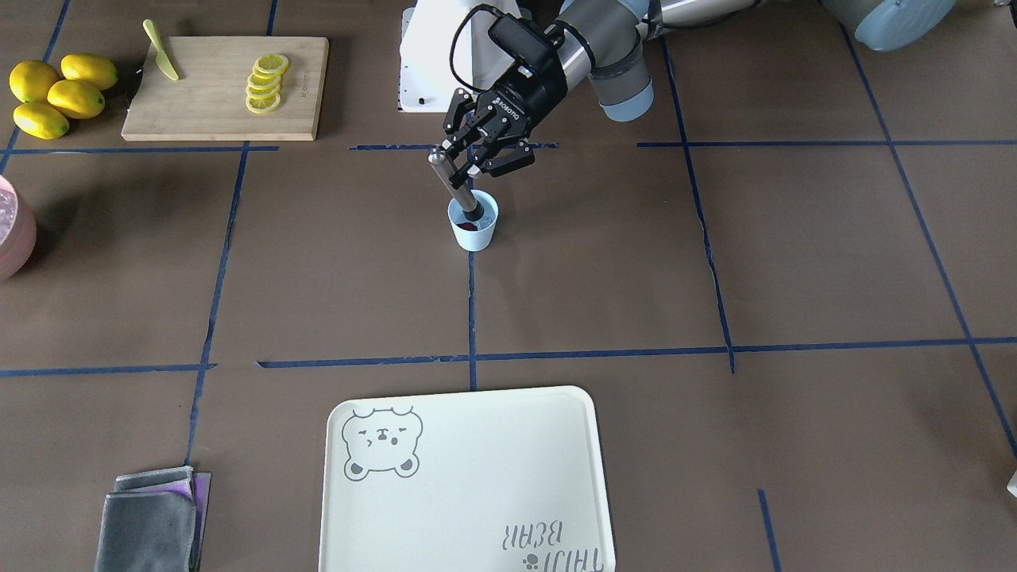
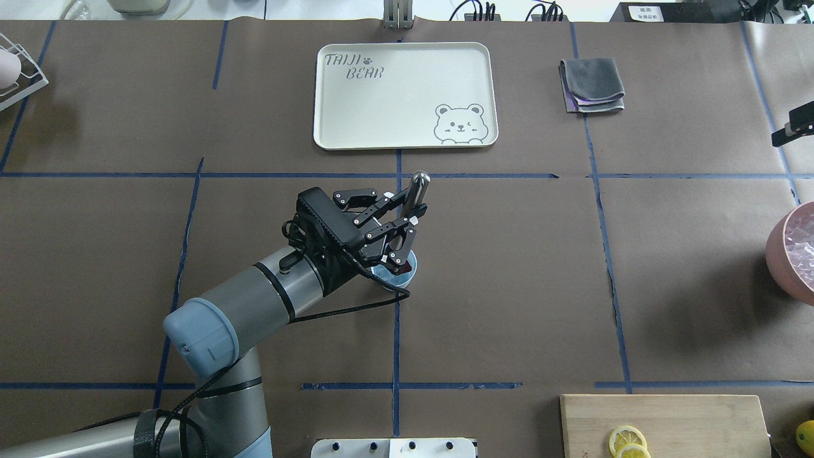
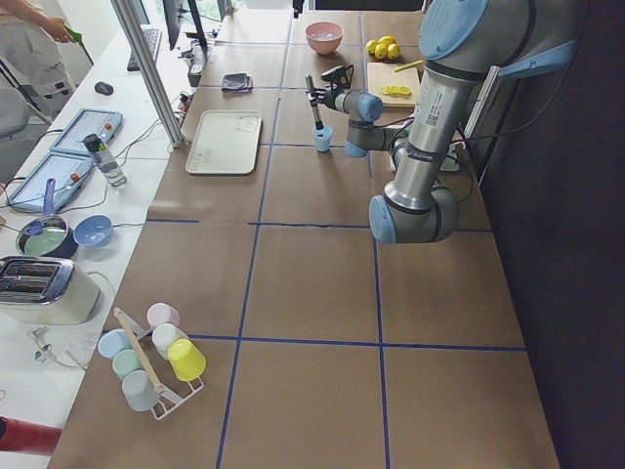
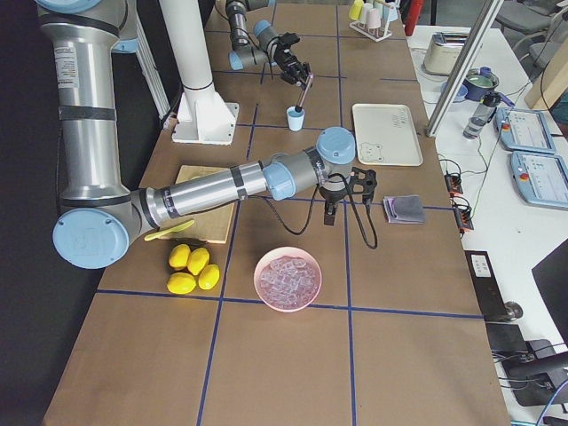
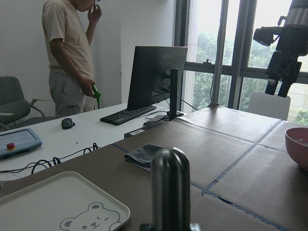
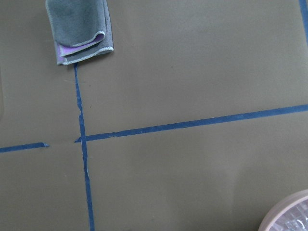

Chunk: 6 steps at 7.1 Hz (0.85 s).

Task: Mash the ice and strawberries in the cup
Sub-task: 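Press the muddler down into the cup onto the ice and strawberry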

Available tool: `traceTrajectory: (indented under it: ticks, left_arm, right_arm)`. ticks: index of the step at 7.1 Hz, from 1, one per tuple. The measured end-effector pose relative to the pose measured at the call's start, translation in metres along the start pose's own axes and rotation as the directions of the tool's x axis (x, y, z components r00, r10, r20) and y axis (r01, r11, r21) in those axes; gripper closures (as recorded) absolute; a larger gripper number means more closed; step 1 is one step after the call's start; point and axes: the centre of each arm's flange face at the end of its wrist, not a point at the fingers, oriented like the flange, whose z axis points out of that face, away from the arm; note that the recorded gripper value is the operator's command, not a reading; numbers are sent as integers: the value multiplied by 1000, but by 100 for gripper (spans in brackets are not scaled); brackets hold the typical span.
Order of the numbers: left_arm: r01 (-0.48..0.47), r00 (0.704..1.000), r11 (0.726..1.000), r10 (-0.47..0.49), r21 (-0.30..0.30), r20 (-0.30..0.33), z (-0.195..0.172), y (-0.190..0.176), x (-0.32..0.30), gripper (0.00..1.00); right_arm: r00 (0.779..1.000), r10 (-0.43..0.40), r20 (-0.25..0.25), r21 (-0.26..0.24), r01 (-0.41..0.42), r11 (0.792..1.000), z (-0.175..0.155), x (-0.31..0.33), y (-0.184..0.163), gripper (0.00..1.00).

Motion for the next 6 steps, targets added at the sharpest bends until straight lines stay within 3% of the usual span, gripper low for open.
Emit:
traceTrajectory:
  ticks: [6]
  left_arm:
    - [-16, 1000, 998, 16, -55, -6, 4, 33, 9, 100]
  right_arm:
    - [1000, 4, 0, 2, -4, 1000, -1, 2, 0, 0]
